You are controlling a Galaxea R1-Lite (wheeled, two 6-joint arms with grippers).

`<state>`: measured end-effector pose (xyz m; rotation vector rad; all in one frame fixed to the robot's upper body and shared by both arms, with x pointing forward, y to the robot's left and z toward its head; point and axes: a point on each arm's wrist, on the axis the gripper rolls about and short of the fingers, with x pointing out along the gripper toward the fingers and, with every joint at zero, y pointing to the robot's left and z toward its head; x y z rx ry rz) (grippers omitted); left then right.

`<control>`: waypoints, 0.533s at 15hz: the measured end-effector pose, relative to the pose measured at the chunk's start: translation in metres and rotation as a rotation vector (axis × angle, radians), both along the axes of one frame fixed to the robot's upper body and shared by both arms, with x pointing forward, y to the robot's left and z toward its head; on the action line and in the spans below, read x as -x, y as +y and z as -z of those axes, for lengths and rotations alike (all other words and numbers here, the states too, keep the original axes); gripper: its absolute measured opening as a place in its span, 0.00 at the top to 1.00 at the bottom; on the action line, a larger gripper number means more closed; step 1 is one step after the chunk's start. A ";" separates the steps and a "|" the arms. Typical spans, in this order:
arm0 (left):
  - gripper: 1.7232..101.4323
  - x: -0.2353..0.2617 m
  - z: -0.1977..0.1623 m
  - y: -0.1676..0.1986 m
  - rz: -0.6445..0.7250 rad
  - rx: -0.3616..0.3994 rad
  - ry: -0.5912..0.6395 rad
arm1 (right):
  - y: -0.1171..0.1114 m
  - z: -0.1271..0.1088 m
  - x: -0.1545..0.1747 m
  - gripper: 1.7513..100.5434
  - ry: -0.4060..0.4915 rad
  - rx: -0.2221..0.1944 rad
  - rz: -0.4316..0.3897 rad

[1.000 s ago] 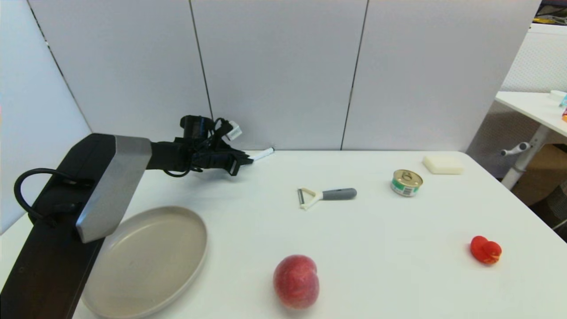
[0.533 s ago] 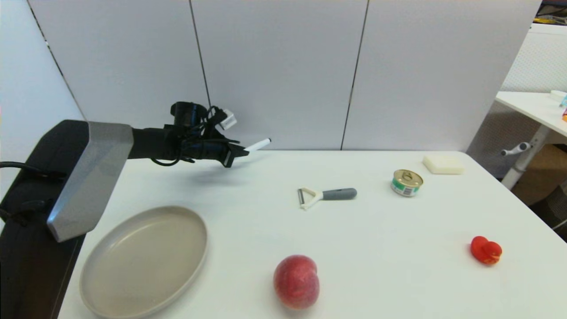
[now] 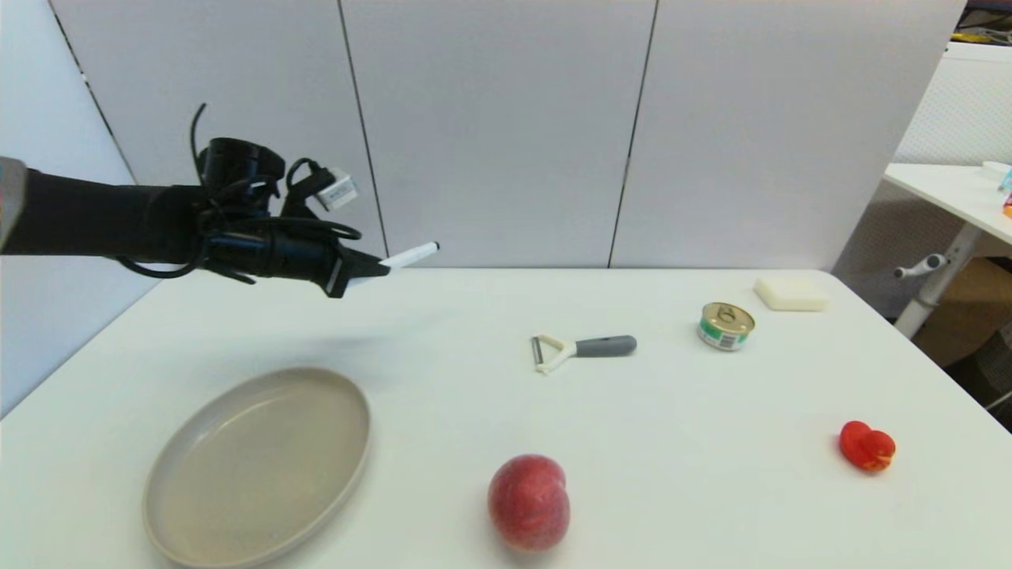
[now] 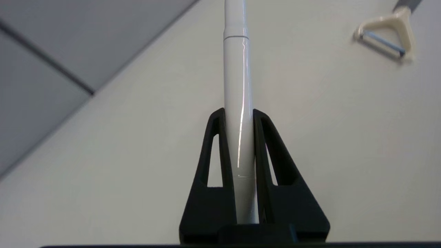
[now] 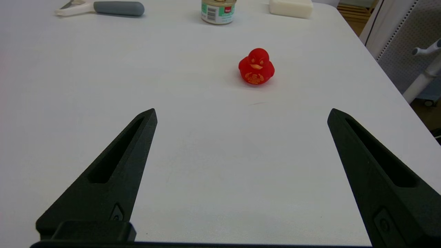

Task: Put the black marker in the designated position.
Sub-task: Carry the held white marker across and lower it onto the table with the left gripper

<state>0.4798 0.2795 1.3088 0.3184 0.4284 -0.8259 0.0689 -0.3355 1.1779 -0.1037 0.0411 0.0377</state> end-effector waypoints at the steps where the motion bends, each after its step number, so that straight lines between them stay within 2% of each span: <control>1: 0.89 0.014 0.000 0.014 -0.045 -0.010 0.020 | 0.000 0.000 0.000 0.03 0.000 0.000 0.000; 5: 0.89 0.073 0.003 0.078 -0.308 -0.067 0.095 | 0.000 0.000 0.000 0.03 0.000 0.000 0.001; 8: 0.89 0.113 0.008 0.121 -0.482 -0.063 0.131 | 0.000 0.000 0.000 0.03 0.000 0.001 0.001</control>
